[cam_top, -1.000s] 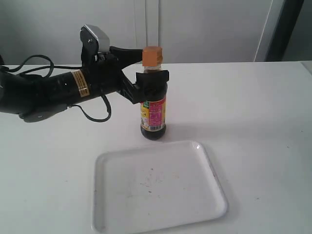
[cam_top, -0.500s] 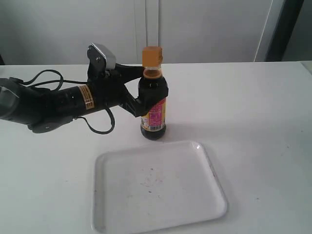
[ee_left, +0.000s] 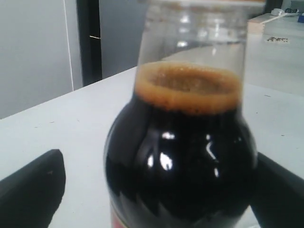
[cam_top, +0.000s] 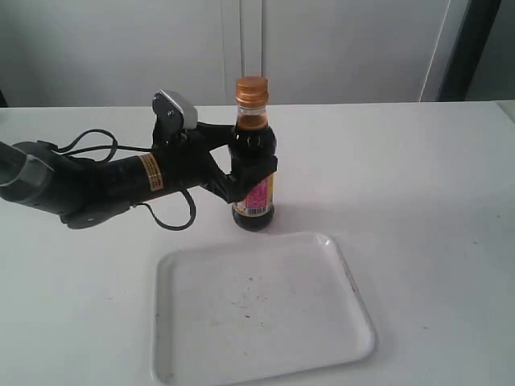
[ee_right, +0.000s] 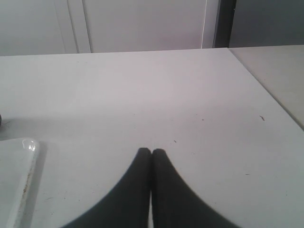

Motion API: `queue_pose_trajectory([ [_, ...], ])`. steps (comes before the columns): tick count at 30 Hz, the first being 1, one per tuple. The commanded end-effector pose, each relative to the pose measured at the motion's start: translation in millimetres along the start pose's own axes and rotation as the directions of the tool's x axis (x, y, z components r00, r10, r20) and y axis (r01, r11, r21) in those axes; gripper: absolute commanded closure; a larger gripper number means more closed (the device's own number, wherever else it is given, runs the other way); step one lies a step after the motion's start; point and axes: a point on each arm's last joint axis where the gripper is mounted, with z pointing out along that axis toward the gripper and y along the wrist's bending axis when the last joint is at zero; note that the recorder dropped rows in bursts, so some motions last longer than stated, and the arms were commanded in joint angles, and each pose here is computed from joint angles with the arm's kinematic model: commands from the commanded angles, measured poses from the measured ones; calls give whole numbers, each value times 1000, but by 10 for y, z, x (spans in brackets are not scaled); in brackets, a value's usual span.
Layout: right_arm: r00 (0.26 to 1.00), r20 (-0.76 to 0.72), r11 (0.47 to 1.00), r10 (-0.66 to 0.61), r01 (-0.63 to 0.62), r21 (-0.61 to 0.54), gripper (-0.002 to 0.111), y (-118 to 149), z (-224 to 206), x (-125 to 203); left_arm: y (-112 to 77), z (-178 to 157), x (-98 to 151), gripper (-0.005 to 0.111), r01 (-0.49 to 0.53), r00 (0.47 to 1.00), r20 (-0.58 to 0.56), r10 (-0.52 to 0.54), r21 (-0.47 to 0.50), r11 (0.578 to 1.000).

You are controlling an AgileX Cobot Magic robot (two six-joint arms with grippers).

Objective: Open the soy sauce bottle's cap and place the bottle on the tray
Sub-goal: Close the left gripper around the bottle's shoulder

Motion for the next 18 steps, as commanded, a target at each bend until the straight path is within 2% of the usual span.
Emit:
queue_pose_trajectory([
  [1,1000,10,1000,1,-1,2,108,-2,1,7,22,56,-16,2,-9,1000,21,8,5,1000],
  [18,1000,9,1000,3,-3,2,108,-2,1,7,181,255,212,2,37,999,17,-37,1,999],
])
